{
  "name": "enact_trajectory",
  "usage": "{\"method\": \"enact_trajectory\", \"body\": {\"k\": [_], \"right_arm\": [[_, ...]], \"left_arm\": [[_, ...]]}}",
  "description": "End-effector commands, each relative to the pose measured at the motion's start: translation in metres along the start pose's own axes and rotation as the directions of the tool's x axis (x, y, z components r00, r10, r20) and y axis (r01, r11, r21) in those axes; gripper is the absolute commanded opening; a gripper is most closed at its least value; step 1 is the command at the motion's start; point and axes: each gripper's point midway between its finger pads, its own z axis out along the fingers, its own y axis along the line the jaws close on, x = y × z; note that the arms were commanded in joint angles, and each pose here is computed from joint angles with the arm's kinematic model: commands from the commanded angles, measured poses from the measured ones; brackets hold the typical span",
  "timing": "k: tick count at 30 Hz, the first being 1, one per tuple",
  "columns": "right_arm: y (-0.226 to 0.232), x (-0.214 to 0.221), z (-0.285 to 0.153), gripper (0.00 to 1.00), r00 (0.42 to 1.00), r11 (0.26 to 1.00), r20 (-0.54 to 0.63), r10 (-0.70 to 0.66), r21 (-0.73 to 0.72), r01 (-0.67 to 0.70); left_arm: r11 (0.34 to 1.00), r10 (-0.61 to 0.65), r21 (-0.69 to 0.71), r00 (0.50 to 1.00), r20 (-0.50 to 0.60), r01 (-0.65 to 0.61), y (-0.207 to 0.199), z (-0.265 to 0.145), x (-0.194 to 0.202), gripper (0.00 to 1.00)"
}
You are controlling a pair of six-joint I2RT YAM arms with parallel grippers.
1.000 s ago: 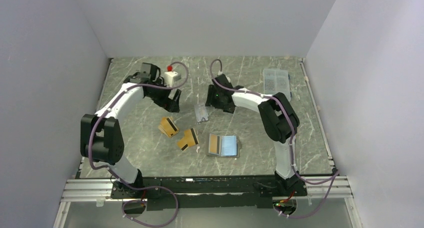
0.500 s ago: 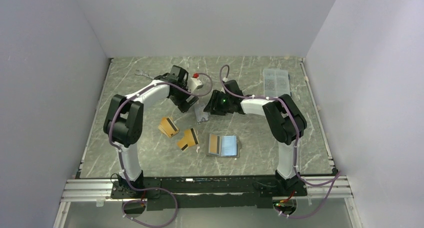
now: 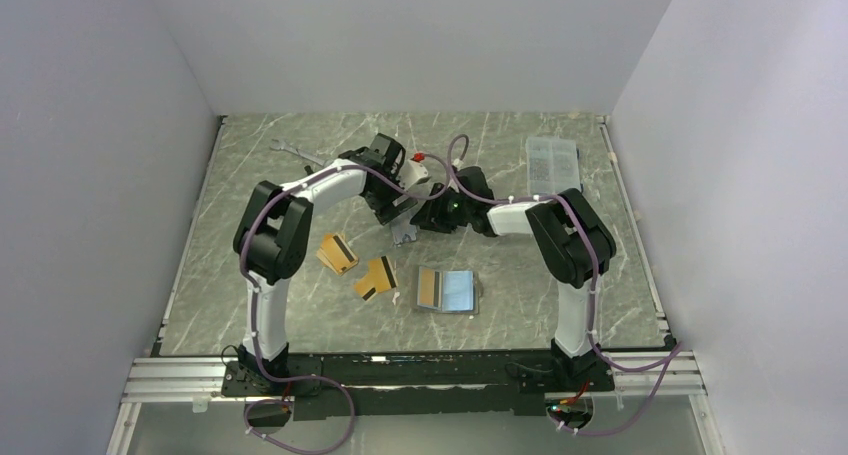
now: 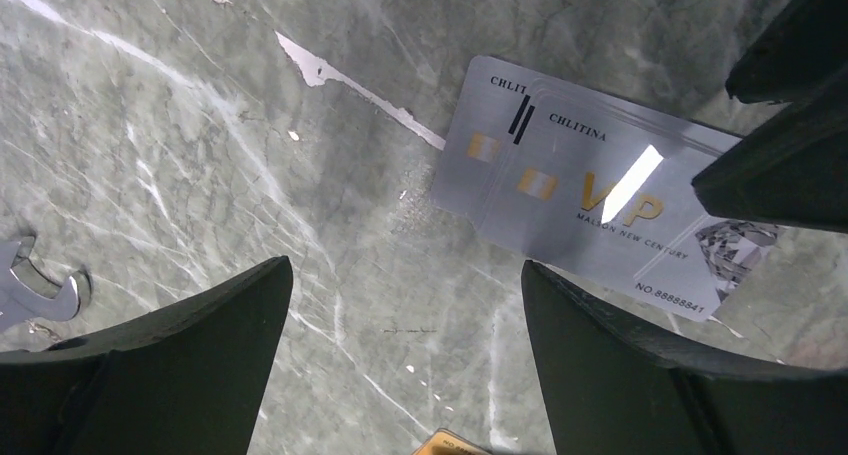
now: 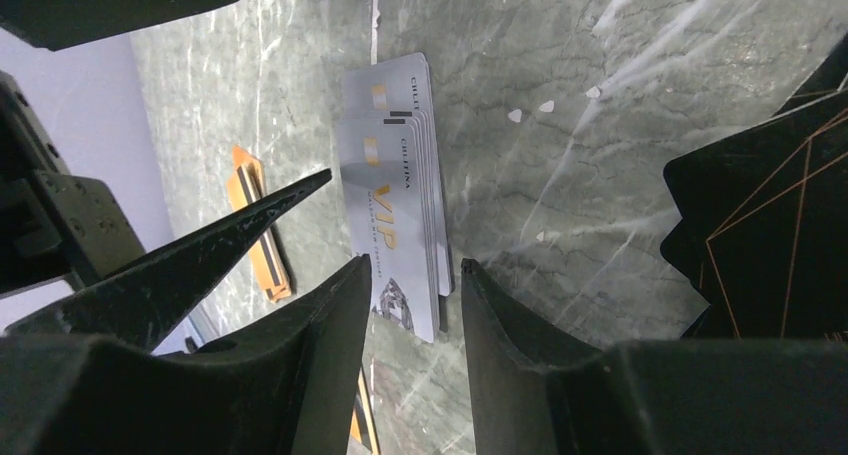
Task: Put the credit cards into the card holder
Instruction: Pick up the credit card from the center of the board.
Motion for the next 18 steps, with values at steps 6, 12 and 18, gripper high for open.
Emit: {"method": "enact_trajectory", "body": {"k": [6, 12, 18], "right_arm": [[-0.045, 0.034, 0.004, 0.41, 0.993, 0.993, -0.068, 0.1, 0.061, -0.096], [-0.051, 0.041, 0.006, 0.4, 0.99, 0.992, -0.079, 0.115, 0.061, -0.111], [-0.051, 0.044, 0.006, 0.39, 0.988, 0.991, -0.081, 0.13, 0.048, -0.126]], "left_arm": [[0.999, 0.043, -0.022, 0.999, 0.008, -0.043, 0.001, 0.005, -0.013, 0.91], [0.999, 0.044, -0.019, 0.999, 0.016, -0.043, 0.0, 0.001, -0.016, 0.91], [0.999, 0.037, -0.005, 0.999, 0.02, -0.037, -0.002, 0.0, -0.021, 0.91]]}}
